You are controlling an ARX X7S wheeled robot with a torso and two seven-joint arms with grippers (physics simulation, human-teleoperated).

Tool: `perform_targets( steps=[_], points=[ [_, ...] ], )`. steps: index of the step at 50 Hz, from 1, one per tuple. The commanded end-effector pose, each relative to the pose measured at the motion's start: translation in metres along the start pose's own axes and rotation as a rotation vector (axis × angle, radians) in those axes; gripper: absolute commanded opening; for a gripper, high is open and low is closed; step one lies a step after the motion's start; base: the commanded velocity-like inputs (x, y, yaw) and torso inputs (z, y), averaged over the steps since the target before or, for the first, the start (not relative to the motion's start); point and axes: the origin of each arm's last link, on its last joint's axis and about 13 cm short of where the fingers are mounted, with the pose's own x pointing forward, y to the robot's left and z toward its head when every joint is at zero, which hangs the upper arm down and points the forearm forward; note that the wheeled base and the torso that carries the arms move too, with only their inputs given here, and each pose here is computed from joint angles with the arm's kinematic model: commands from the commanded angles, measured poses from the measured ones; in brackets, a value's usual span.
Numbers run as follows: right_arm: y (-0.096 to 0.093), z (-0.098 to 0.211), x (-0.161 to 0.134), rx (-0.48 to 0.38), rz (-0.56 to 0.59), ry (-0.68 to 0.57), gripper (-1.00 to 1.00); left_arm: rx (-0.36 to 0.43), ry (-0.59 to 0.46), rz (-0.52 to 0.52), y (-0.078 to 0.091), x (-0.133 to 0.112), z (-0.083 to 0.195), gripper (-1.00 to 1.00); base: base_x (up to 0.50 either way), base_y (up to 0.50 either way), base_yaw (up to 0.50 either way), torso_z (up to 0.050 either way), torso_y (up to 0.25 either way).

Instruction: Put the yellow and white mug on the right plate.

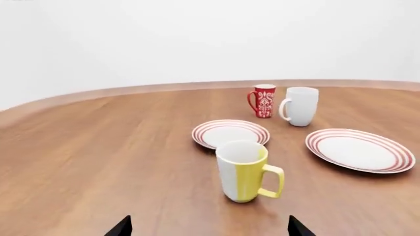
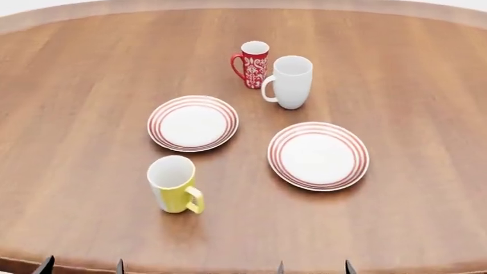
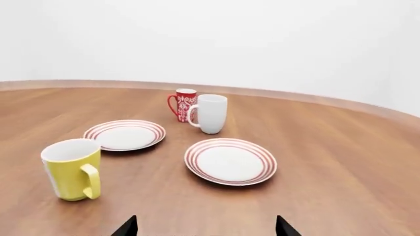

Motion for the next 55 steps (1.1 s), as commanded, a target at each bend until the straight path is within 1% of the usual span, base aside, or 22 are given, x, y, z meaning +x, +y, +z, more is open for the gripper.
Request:
perform_targets(
  steps=[1,8,9,11,12,17,32,35,55],
  points=[
    [0.0025,0.0006,-0.0011,-0.014,0.020,-0.008,1.00,0.007,0.001,-0.002,0.0000,-0.0005,-0.0005,1.00,-0.09,0.50,0.00,0.000,0.000],
    [0.0016,0.0006,-0.0004,-0.010,0.003,-0.009,1.00,0.006,0.005,-0.005,-0.0002,-0.0006,-0.0018,1.00,-0.09,0.50,0.00,0.000,0.000],
    [0.0015,0.0008,0.0000,-0.020,-0.006,-0.012,1.00,0.006,0.006,-0.004,-0.0001,-0.0006,-0.0022,1.00,-0.09,0.50,0.00,0.000,0.000],
    [0.0018,-0.0003,0.0013,-0.091,-0.019,-0.005,1.00,0.006,0.007,-0.004,-0.0001,-0.0005,-0.0027,1.00,0.00,0.00,0.00,0.000,0.000],
    [0.0020,-0.0006,0.0015,-0.098,-0.022,-0.004,1.00,0.007,0.007,-0.004,-0.0001,-0.0005,-0.0028,1.00,0.00,0.00,0.00,0.000,0.000],
    [0.0013,-0.0003,0.0024,-0.092,-0.038,0.003,1.00,0.007,0.006,-0.003,0.0000,-0.0005,-0.0028,1.00,0.00,0.00,0.00,0.000,0.000],
    [0.0016,0.0013,0.0002,-0.069,0.010,-0.003,1.00,-0.002,0.007,0.000,-0.0004,-0.0007,-0.0027,1.00,0.00,0.00,0.00,0.000,0.000],
    [0.0015,0.0017,-0.0005,-0.052,0.019,-0.011,1.00,-0.001,0.008,-0.002,-0.0003,-0.0007,-0.0029,1.00,0.11,0.00,0.00,0.000,0.000],
    [0.0025,0.0004,-0.0012,-0.051,0.040,-0.010,1.00,-0.001,0.009,-0.001,-0.0004,-0.0004,-0.0034,1.00,0.48,0.00,0.00,0.000,0.000]
  ],
)
